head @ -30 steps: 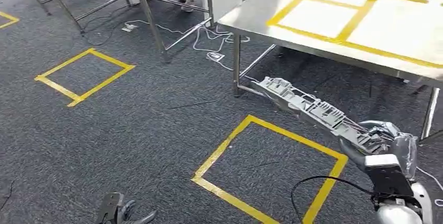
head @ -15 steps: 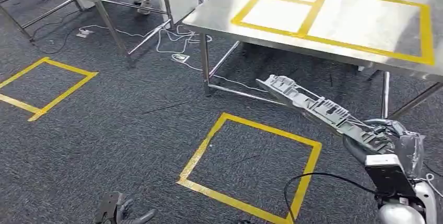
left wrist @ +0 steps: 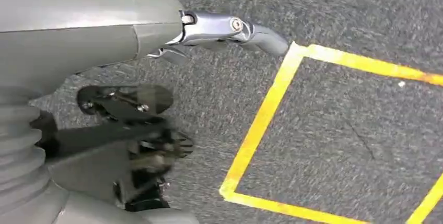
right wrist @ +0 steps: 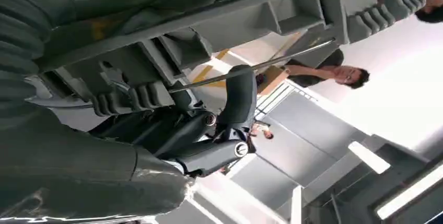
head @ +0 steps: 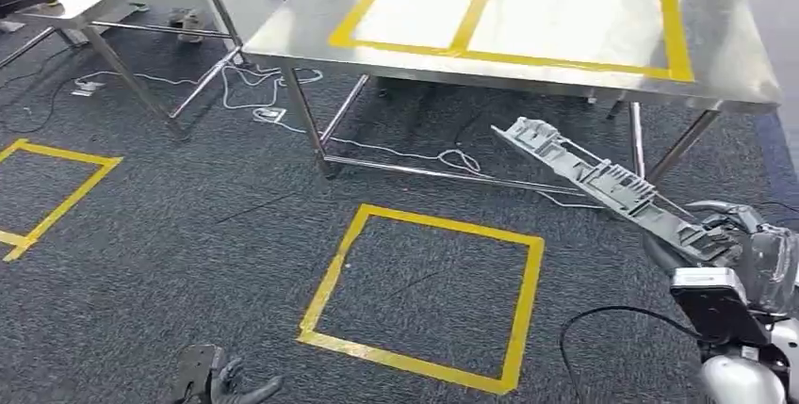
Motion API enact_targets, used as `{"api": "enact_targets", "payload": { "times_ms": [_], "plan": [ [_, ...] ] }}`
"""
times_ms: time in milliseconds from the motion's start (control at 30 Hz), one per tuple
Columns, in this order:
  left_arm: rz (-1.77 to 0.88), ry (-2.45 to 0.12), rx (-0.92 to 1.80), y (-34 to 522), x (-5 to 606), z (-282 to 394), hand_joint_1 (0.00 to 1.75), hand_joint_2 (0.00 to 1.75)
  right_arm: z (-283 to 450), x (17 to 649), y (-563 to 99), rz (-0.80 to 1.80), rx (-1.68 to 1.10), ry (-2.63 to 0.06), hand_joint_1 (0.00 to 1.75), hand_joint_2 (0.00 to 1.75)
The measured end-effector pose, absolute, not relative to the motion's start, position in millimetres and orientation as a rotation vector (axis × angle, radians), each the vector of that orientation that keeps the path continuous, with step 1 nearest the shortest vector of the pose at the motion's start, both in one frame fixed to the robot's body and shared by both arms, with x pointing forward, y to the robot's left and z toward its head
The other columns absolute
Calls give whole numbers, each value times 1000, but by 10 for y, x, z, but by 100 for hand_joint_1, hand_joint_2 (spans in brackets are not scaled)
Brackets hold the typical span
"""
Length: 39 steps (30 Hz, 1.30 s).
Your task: Take the parts from the cabinet and place them on the table.
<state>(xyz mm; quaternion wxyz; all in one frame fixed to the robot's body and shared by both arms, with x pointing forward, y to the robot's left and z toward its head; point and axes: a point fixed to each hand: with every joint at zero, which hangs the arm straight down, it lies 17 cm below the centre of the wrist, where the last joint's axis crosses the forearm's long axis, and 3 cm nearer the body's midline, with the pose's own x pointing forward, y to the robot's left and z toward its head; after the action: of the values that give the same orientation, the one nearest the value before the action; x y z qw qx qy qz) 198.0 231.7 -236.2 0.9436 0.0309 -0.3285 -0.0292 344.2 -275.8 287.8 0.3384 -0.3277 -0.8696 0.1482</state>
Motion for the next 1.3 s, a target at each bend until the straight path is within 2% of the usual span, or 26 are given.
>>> {"api": "enact_targets", "payload": {
  "times_ms": [933,1300],
  "plan": [
    [-59,-668,79,2345,1979,-2366,0,175,2942,3449,-2777,371,-842,-2284,175,175],
    [-50,-660,80,2364,1946,-2380,0,175,2820,3543,-2751,464,-835,-2215,175,175]
  ]
}}
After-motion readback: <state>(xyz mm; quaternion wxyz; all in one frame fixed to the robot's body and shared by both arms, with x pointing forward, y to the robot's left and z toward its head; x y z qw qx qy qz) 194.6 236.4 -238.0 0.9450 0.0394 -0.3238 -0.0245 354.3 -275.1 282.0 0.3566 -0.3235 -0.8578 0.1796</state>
